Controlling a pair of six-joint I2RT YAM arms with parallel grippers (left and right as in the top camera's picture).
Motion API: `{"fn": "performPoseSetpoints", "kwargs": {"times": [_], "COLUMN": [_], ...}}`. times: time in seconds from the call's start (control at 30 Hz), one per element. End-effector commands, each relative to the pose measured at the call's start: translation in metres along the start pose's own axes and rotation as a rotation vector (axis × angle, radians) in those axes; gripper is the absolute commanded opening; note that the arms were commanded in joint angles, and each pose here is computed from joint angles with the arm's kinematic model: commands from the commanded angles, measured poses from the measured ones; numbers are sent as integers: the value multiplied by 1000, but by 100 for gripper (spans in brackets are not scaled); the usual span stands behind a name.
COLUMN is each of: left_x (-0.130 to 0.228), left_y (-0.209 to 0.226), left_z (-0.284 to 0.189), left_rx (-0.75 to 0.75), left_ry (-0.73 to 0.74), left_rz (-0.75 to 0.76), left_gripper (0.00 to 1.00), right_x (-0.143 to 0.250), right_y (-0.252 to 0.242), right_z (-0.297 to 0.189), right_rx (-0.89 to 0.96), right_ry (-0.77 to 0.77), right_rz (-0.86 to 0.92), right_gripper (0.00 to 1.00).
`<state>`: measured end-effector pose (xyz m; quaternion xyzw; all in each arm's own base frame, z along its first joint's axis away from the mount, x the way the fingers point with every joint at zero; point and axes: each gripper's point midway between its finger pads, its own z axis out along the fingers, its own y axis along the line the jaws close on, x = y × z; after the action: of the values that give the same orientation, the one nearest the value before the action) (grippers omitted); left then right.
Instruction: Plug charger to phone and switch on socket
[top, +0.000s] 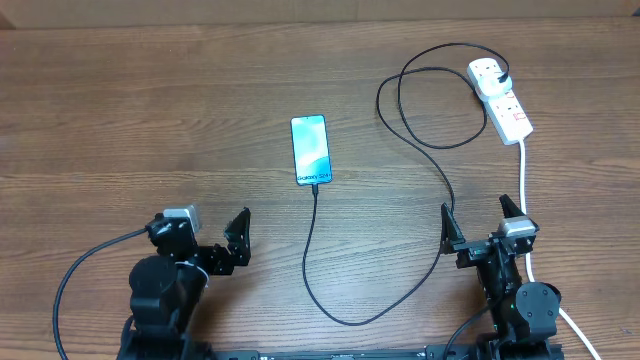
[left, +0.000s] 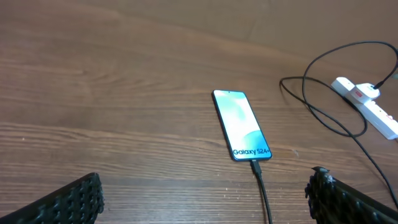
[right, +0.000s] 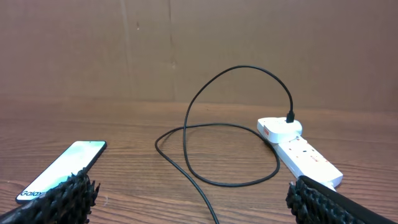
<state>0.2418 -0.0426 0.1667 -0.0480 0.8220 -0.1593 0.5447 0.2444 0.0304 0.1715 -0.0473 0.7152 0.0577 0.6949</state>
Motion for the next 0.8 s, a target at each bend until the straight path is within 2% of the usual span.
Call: {"fn": "performPoseSetpoints", "kwargs": {"times": [0.0,0.2,0.47,0.77], "left_x": [1,-8,-8,-11], "left_y": [-3,-7,-10,-13], "left_z": [-3,-13,-10,-6], "left_rx": [22,45,82,130], "left_ry": [-31,-111,-166,-292], "left_rz": [30,49,61,83], "left_gripper": [100,100,99,100], "right_x": [1,1,1,1], "right_y": [-3,-3,-3,-3], "right_z": [0,0,0,0], "right_rx": [14,14,14,14], "right_ry": [-7,-7,-7,-7], "right_rz": [2,2,1,1], "right_gripper": [100,100,100,100]}}
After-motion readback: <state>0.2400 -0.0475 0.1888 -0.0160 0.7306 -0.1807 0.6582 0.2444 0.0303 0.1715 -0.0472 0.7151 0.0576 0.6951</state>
